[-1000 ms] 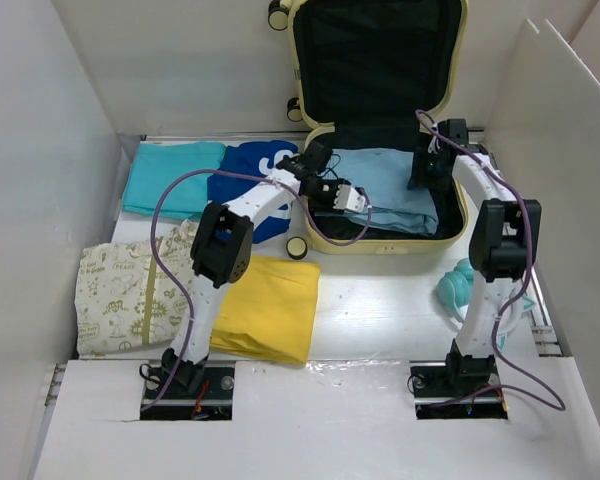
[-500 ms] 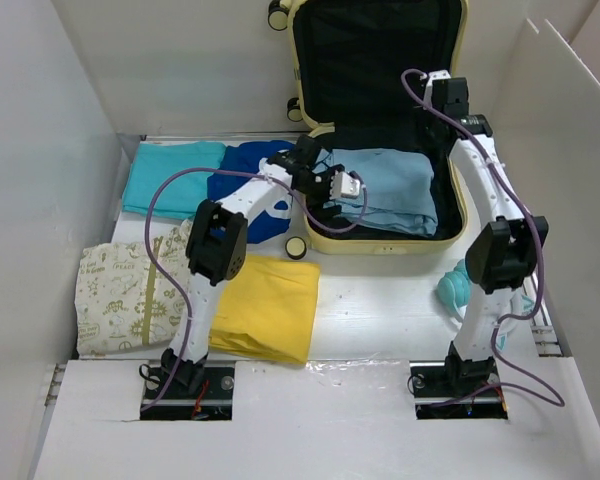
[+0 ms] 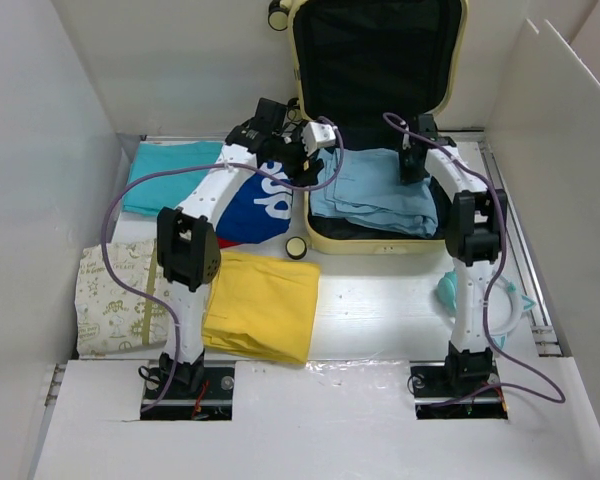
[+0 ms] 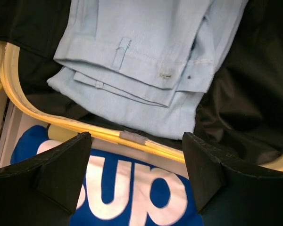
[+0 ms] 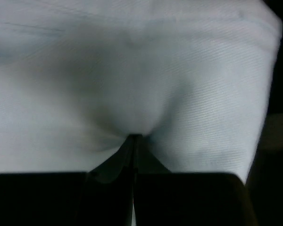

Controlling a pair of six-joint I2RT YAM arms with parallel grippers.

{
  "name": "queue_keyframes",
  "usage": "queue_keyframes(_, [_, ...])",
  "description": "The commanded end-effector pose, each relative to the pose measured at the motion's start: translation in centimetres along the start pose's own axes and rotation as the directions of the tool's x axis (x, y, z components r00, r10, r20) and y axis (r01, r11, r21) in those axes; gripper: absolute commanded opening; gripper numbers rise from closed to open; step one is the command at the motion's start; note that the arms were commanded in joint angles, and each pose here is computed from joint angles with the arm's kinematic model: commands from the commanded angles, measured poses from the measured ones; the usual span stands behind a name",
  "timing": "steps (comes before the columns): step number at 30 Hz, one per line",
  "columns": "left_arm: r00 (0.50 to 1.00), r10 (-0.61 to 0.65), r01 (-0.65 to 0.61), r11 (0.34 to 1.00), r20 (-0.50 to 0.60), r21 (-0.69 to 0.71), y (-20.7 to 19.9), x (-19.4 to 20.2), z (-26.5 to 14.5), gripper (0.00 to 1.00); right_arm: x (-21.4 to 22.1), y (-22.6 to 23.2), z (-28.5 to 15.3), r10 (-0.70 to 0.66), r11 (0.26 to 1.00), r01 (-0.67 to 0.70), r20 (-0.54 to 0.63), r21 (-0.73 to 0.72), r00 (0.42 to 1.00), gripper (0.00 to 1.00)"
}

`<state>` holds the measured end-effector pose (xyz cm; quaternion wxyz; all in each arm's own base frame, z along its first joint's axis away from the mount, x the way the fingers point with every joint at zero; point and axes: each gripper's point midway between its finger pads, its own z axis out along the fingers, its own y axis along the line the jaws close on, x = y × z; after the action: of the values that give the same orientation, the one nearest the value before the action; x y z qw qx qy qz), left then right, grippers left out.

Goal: Pack the luggage

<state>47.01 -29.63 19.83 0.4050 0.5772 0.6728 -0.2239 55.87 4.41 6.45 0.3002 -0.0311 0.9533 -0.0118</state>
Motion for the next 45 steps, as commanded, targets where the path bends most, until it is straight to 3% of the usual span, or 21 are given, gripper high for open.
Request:
queue_keyframes(1, [0.999,-0.049,0.049,0.999,-0.015,-0.01,-2.1,-1.3,-2.7,0.74,-1.5,1.5,0.4,0.024,0.998,-0.022,0.036,-0.057,0.999,0.0])
queue_keyframes(3, [0.997,-0.069,0.069,0.998,-0.019,-0.007,-2.6,-1.1,-3.0,0.74,-1.8,2.2,0.4,-0.004,0.998,0.007,0.048,-0.064,0.999,0.0])
queue_keyframes(8, [0.992,-0.125,0.124,0.992,-0.026,-0.033,-2.8,-1.2,-4.3,0.74,-5.9,1.8,-4.3,-0.062,0.997,0.069,0.182,-0.036,0.981,0.0])
queue_keyframes(11, [0.988,-0.153,0.152,0.987,-0.016,-0.05,-2.6,-1.4,-5.2,0.74,-6.7,-0.3,-7.8,-0.051,0.998,0.044,0.221,0.038,0.974,0.06])
queue_keyframes(15, [0.97,-0.241,0.236,0.96,-0.017,-0.149,-0.7,0.1,-7.2,0.73,-4.9,-2.9,-10.8,-0.018,0.989,-0.013,0.207,0.147,0.978,0.06])
queue_keyframes(19, [0.966,-0.252,0.23,0.937,-0.052,-0.262,0.7,2.4,-10.1,0.71,-2.2,-3.1,-9.1,-0.004,0.991,-0.016,0.149,0.134,0.989,0.06])
queue_keyframes(24, [0.971,-0.196,0.15,0.945,-0.135,-0.29,-1.8,4.3,-12.6,0.71,0.2,-1.0,-3.0,-0.002,1.0,0.003,0.044,-0.021,0.999,0.01])
queue_keyframes(28, [0.964,-0.218,0.151,0.919,-0.15,-0.365,-1.9,6.1,-14.8,0.71,0.0,-1.3,-2.3,0.008,1.0,-0.008,0.034,0.002,0.999,0.0])
queue_keyframes(31, [0.945,-0.266,0.137,0.85,-0.19,-0.509,-0.2,8.5,-17.9,0.73,-1.3,-2.5,-3.9,0.01,0.995,-0.016,0.063,0.095,0.998,0.0])
queue_keyframes(34, [0.915,-0.345,0.147,0.772,-0.212,-0.618,1.0,10.3,-20.7,0.73,-3.8,-2.8,-6.6,-0.018,0.986,-0.003,0.125,0.168,0.992,0.07])
queue_keyframes(40, [0.857,-0.471,0.185,0.66,-0.209,-0.728,0.5,11.7,-23.8,0.73,-8.4,-2.6,-15.5,-0.093,0.957,0.014,0.262,0.289,0.961,0.41])
queue_keyframes(43, [0.865,-0.48,0.22,0.624,-0.145,-0.75,-0.4,10.9,-24.7,0.73,-9.2,-0.8,-19.9,-0.107,0.967,0.019,0.334,0.255,0.936,0.53])
queue_keyframes(45, [0.863,-0.497,0.252,0.579,-0.09,-0.776,-0.8,10.5,-25.9,0.74,-8.5,3.1,-21.7,-0.136,0.985,0.088,0.359,0.146,0.924,0.6])
